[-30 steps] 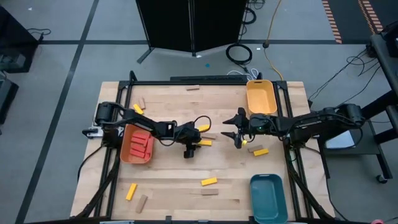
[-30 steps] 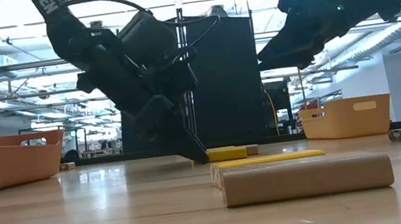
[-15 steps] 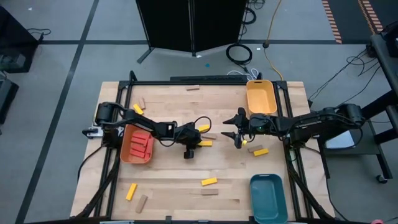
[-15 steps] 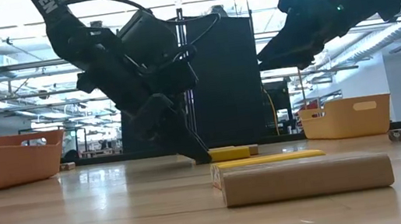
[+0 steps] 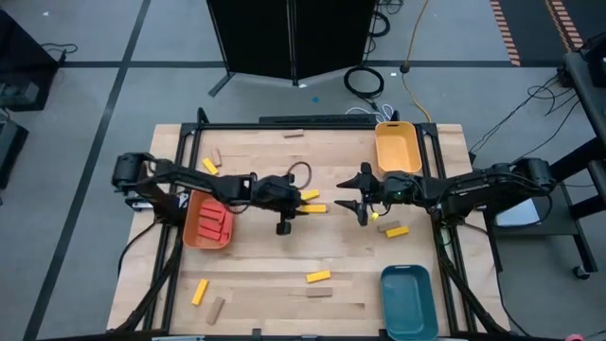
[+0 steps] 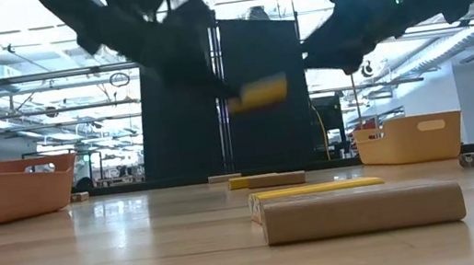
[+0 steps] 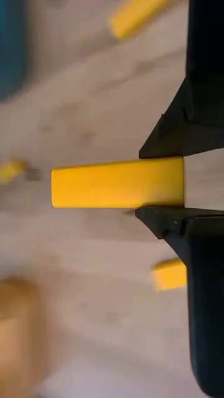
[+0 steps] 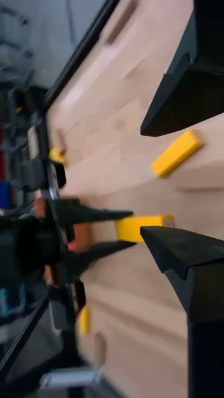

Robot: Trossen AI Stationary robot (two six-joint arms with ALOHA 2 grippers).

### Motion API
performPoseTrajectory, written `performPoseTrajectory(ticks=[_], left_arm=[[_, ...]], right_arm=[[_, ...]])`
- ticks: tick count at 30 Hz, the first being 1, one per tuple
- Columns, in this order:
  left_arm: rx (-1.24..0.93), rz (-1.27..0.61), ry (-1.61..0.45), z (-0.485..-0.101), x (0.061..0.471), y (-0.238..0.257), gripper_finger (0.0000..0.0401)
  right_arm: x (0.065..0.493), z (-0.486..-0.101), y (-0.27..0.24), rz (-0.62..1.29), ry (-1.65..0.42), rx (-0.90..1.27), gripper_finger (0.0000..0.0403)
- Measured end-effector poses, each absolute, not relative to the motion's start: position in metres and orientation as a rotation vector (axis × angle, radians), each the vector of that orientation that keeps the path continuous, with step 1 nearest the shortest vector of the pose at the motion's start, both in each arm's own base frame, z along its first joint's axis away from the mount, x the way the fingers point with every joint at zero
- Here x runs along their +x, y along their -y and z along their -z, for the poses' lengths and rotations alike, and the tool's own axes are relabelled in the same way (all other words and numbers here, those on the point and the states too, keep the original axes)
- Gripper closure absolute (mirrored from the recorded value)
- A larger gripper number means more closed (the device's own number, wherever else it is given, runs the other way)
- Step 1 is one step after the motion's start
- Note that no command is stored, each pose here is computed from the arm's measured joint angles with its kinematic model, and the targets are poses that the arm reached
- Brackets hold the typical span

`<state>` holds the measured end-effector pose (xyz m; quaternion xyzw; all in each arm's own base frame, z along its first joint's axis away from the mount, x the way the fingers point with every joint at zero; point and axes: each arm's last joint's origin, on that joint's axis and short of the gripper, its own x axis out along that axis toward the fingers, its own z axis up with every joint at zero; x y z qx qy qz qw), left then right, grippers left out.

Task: Sort blocks
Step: Put the yellow block into the yellow bin

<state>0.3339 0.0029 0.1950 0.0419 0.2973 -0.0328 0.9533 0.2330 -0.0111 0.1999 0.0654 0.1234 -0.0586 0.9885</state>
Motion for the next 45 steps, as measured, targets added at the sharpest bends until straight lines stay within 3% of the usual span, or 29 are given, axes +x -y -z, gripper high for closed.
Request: performPoseTrajectory(ticks=[6, 16, 28, 45], left_arm=[[0.125, 0.062, -0.503, -0.220, 0.329, -0.003, 0.0308], [0.174, 0.034, -0.394, -0.231, 0.332, -0.004, 0.0306], [0.186, 0.034, -0.197, -0.249, 0.337, -0.004, 0.0306], [0.184, 0.034, -0.184, -0.250, 0.338, -0.003, 0.0306]], right_arm=[[0.235, -0.210, 0.001, -0.001, -0.147, 0.005, 0.0145], [0.237, -0.216, -0.005, -0.024, -0.074, -0.047, 0.0102], [0.238, -0.227, -0.003, 0.038, 0.035, -0.123, 0.0104], [0.263, -0.233, -0.004, 0.035, 0.113, -0.165, 0.0122]])
